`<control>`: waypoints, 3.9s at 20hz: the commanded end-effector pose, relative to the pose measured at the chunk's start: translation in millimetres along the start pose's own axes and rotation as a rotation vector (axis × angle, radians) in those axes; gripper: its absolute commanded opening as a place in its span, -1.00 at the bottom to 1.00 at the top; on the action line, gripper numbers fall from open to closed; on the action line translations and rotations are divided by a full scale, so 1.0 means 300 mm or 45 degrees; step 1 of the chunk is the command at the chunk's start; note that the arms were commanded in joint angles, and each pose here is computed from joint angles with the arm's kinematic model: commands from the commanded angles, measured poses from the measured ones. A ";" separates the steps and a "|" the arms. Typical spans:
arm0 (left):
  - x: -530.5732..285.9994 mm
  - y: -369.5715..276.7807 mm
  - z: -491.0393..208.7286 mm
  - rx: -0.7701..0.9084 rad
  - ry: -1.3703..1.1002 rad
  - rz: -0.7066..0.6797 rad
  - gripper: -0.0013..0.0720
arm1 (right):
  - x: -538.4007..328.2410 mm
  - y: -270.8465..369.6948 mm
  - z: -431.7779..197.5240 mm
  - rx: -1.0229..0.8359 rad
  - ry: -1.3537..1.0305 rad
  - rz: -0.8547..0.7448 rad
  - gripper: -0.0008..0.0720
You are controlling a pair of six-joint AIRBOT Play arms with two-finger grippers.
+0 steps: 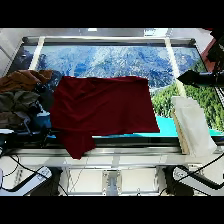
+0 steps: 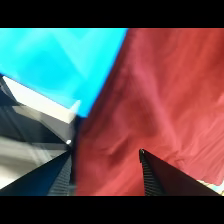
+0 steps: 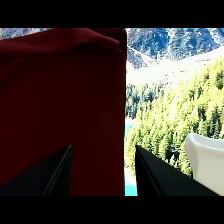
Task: Fold the shirts.
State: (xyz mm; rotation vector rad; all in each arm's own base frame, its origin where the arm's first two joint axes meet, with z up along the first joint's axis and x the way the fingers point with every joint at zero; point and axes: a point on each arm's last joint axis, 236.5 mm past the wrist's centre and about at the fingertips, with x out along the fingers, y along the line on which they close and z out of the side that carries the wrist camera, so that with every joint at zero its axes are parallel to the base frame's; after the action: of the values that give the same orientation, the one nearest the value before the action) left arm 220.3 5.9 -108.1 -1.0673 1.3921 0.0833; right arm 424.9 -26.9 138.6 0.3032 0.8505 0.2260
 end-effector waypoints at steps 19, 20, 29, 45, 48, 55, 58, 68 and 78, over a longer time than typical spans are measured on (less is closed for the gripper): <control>0.068 -0.061 -0.006 0.117 0.018 -0.002 -0.93 | 0.179 0.180 -1.098 0.872 0.978 0.321 0.25; 0.068 -0.061 -0.006 0.125 0.018 -0.002 -0.93 | 0.180 0.181 -1.119 0.890 0.986 0.315 0.25; 0.068 -0.064 -0.013 0.135 0.029 -0.006 -0.93 | 0.313 0.081 -1.006 1.029 0.664 0.190 0.25; 0.064 -0.117 -0.001 0.177 0.006 -0.088 -0.93 | 0.354 0.034 -0.929 1.007 0.507 0.167 -0.90; -0.027 -0.333 0.049 0.344 -0.055 -0.357 -0.93 | 0.326 0.118 -0.761 0.825 0.381 0.375 -0.90; -0.742 -1.026 0.002 1.088 -0.505 -0.899 -0.93 | -0.187 0.367 -0.102 0.059 -0.323 0.445 -0.90; -1.064 -1.220 -0.233 1.484 -0.810 -0.920 -0.93 | -0.538 0.498 0.029 -0.191 -0.642 0.296 -0.90; -1.643 -1.308 -0.457 1.554 -1.823 -0.430 -0.93 | -1.316 0.599 0.164 -0.582 -1.353 -0.372 -0.91; -0.656 -1.062 0.082 1.317 -0.555 -0.204 -0.93 | -0.203 0.252 0.160 -0.111 -0.302 0.193 -0.91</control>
State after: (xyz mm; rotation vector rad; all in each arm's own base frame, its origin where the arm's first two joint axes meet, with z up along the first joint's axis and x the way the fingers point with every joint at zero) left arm 352.8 -42.0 332.5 -0.2455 0.4993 -0.4467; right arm 376.9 8.5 326.6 0.1782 0.3755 0.2680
